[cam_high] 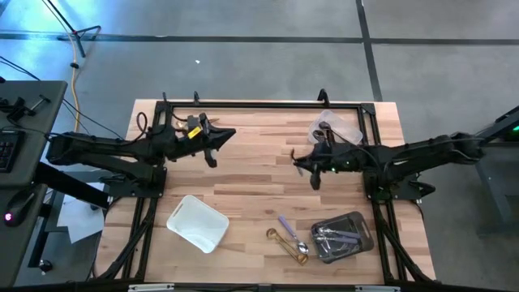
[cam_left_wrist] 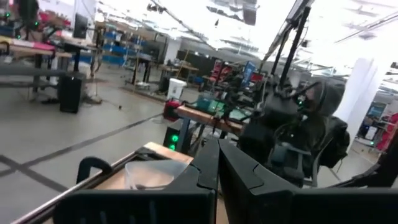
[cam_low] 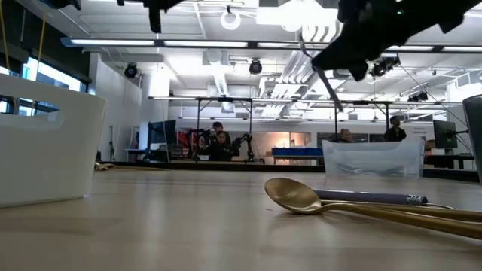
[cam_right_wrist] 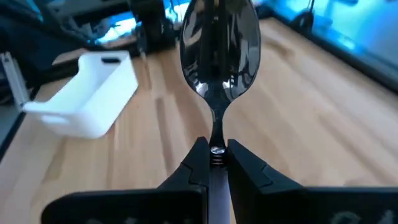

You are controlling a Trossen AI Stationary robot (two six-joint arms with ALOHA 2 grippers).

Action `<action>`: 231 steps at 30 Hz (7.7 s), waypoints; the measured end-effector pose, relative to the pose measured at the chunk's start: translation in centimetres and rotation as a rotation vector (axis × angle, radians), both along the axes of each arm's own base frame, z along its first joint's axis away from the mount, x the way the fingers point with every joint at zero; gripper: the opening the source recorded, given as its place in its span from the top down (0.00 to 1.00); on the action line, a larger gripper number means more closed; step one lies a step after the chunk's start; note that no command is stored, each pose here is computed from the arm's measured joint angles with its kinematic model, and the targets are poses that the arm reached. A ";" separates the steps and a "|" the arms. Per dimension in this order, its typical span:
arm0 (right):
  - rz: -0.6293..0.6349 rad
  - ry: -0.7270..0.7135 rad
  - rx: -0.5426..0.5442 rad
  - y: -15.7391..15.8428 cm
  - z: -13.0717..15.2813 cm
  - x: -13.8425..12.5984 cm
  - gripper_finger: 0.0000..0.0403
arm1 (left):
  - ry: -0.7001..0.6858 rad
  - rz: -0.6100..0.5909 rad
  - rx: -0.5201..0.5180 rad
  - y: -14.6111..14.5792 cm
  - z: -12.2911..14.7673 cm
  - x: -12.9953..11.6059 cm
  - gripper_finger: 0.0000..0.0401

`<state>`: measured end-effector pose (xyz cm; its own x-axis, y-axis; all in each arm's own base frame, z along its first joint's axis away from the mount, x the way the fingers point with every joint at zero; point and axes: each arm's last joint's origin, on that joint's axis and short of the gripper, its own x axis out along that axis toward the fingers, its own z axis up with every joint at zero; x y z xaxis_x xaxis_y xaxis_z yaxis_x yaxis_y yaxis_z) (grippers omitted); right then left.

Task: Sort silverware by color (type)
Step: Put the violet spoon into the black bin

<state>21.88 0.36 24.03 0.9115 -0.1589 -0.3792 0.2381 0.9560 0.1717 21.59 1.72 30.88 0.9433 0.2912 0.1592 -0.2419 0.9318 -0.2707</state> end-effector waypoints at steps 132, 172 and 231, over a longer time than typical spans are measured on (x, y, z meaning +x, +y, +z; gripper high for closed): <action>0.423 1.214 0.206 17.2 -8.8 -0.6 0.87 | 0.069 -0.189 0.137 0.1 -1.8 2.4 1.00; 0.341 0.879 0.368 12.7 2.0 -5.8 0.62 | 0.072 -0.143 0.132 0.7 -1.8 2.3 1.00; 0.142 -0.387 -0.048 -2.4 8.4 6.8 0.67 | 0.046 -0.283 0.042 -0.3 -0.7 0.7 1.00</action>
<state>28.66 -2.00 32.46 0.9995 -0.0305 0.0005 0.0299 0.9837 0.1771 22.25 1.41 30.20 0.9927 0.0098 0.1205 0.0177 0.9742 -0.2248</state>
